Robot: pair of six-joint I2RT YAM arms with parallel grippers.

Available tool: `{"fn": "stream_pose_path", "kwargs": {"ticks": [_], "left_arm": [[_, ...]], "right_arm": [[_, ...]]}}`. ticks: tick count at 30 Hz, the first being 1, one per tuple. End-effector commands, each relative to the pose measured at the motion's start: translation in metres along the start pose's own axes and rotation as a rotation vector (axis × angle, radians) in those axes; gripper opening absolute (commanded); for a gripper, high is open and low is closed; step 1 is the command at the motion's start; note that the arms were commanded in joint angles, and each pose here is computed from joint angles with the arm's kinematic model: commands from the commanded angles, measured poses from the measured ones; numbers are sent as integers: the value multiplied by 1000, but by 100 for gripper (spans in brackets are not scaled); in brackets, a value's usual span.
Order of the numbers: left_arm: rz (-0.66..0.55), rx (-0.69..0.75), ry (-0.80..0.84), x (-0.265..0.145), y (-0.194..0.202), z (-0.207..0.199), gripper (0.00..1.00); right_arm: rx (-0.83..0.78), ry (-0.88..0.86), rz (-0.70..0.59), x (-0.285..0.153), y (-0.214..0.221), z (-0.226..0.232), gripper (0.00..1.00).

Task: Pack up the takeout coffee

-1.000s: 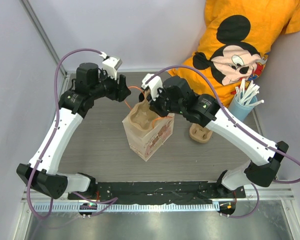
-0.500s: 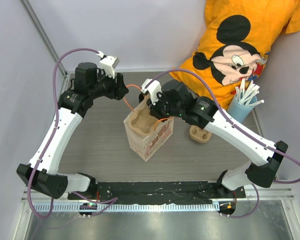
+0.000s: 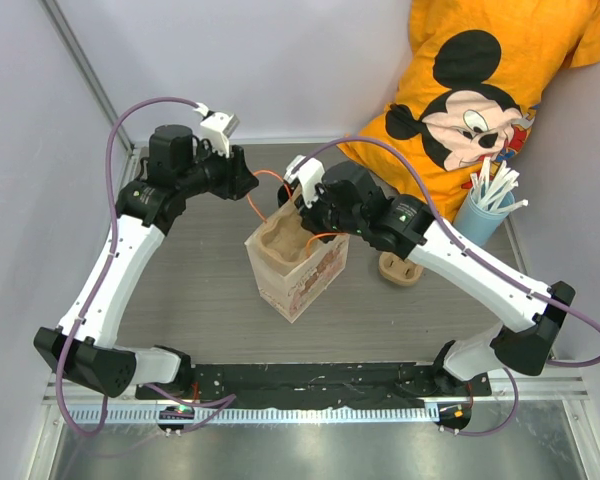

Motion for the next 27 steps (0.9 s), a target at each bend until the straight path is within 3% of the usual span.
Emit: {"fn": "stream_pose_path", "kwargs": {"ticks": [1,27], "left_arm": [[-55,3,33,-1,-12,-4,39],[-54,-21,24,4,-9,3,38]], "right_arm": [[49,35,-60,-2,-18,-4,1],[127,34,-121,-9,-44,-7,1]]}}
Point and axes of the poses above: each gripper's point midway between its finger pads, its own x axis out along the fingers, its own z axis along the line the jaws close on, y = z × x, the point moved 3 cm from there along -x, back along the fingers, and after that the axes turned 3 degrees about -x, right-handed, at the moved point
